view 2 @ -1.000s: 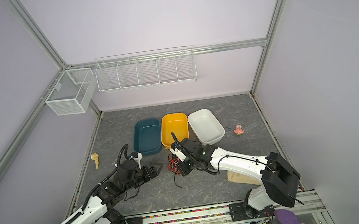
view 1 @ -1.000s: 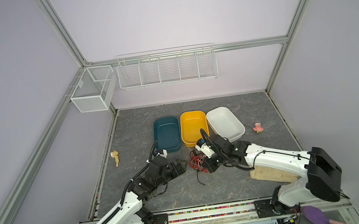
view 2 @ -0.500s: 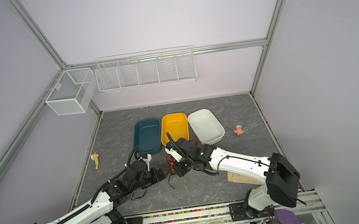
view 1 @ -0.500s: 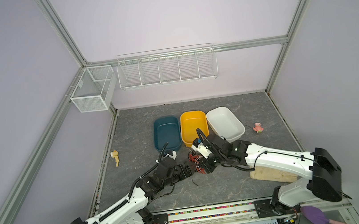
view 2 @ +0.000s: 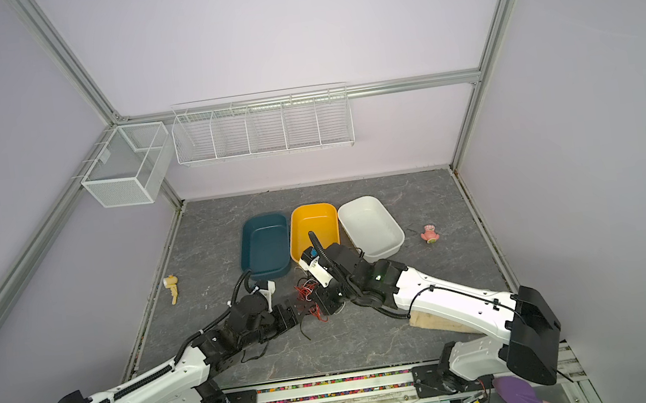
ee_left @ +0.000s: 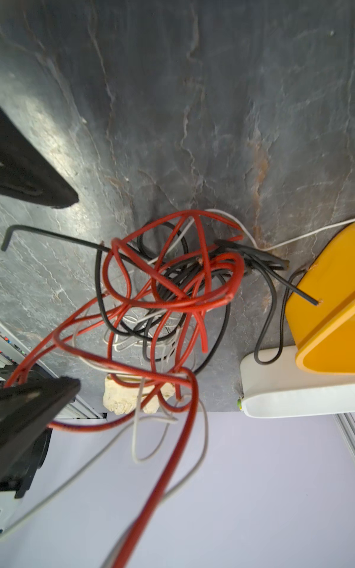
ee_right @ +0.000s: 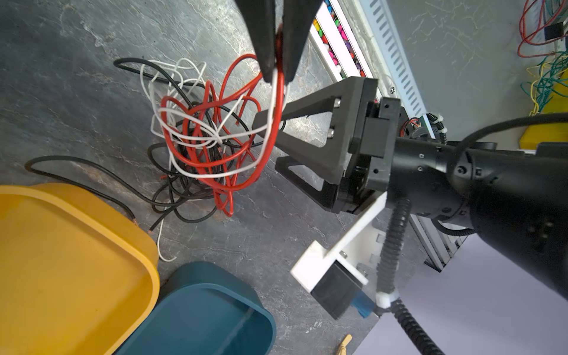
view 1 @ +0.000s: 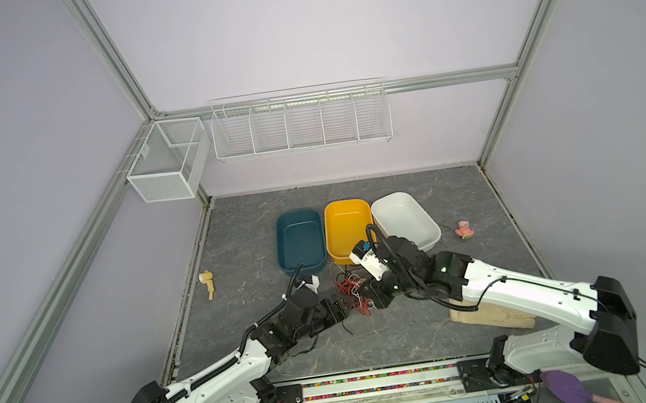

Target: Untangle the cables

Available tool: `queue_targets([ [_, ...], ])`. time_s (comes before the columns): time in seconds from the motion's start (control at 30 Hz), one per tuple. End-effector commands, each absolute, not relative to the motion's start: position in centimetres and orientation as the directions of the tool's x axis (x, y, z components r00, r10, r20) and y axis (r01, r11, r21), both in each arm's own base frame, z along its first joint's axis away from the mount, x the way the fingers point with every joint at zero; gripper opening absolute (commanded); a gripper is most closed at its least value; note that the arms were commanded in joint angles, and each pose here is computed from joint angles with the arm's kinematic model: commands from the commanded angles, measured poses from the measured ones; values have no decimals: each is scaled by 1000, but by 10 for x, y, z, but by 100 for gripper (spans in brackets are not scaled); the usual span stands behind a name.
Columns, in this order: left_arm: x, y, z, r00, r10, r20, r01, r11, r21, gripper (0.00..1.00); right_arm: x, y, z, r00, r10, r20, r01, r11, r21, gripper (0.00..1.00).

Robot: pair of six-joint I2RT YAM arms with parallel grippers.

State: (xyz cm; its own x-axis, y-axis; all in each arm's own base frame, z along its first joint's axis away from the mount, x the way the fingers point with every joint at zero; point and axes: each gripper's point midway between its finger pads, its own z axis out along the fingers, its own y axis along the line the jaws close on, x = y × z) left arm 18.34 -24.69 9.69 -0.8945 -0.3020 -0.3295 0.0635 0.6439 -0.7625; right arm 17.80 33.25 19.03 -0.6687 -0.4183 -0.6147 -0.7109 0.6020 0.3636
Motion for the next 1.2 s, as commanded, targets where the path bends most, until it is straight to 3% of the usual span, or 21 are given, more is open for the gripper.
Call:
queue_targets([
  [0.0, 185, -256, 107, -892, -335, -304, 58, 582, -811, 87, 175, 338, 210, -658, -378, -651, -718, 573, 394, 7],
  [0.23, 182, -265, 106, -896, -321, -305, 83, 554, -828, 86, 172, 337, 221, -659, -351, -666, -718, 558, 416, 7],
  [0.5, 183, -266, 100, -896, -322, -306, 79, 562, -823, 59, 163, 337, 233, -663, -335, -669, -723, 517, 458, 7],
  [0.9, 185, -267, 93, -896, -323, -306, 68, 579, -813, 41, 153, 338, 249, -655, -327, -681, -738, 472, 483, 7],
  [1.17, 184, -264, 82, -898, -318, -304, 56, 602, -797, 20, 148, 334, 252, -656, -331, -678, -739, 462, 490, 7],
])
